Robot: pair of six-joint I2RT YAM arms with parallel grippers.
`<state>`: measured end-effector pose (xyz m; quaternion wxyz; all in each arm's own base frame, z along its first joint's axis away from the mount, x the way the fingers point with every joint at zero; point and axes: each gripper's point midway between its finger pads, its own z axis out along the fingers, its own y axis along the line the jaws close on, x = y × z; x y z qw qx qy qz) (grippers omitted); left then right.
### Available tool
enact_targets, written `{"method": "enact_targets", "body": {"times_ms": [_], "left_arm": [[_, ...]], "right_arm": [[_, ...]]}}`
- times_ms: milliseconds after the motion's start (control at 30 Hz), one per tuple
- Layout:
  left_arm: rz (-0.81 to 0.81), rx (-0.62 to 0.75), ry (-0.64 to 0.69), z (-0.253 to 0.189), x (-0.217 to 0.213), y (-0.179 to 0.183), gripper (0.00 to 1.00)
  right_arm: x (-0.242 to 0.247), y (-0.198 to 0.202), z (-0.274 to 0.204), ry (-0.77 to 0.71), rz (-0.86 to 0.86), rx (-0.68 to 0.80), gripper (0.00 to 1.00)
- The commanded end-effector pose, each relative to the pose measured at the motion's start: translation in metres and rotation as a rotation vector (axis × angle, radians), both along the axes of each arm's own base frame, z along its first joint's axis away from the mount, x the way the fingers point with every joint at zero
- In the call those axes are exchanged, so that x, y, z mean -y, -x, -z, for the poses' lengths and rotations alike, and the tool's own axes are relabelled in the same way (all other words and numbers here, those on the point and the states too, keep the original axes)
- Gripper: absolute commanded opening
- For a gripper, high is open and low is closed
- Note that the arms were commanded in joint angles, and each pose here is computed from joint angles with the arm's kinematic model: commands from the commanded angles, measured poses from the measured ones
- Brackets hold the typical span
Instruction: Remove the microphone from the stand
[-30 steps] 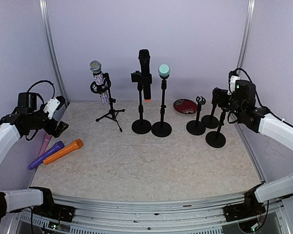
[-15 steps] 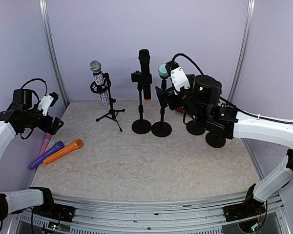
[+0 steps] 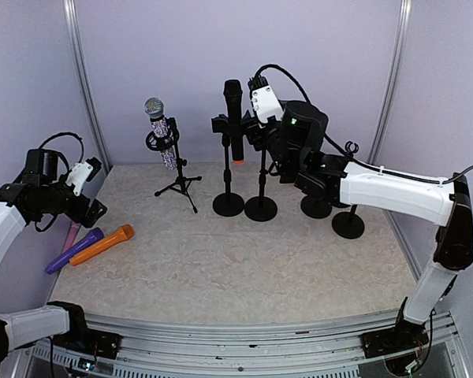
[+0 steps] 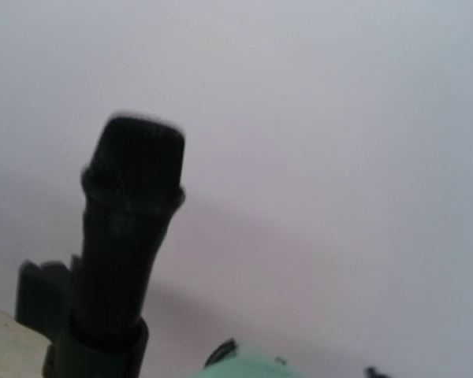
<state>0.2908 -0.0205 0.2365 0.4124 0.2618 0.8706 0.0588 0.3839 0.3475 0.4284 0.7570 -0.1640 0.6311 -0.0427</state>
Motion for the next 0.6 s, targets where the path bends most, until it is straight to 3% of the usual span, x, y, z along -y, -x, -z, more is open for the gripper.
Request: {"method": "enact_targets", "body": {"times_ms": [0,267,433,567], "left_arm": [[0.035,0.007,-0.021,-0.005,0.007,0.001,0.99],[0.099,0.012,0.024,-0.013,0.026,0.004,0.99],[0.107,0.024,0.027,-0.016,0.027,0.010,0.99],[0.116,0.033,0.030,-0.019,0.028,0.015,0.99]], "right_arm": [[0.003,-0.013,0.002,0.038,0.105,0.012,0.62],[0.010,-0.006,-0.010,0.003,0.084,0.002,0.19],[0.022,0.013,-0.028,-0.053,0.006,-0.001,0.05],[0.031,0.031,-0.037,-0.114,-0.083,-0.012,0.00]]}}
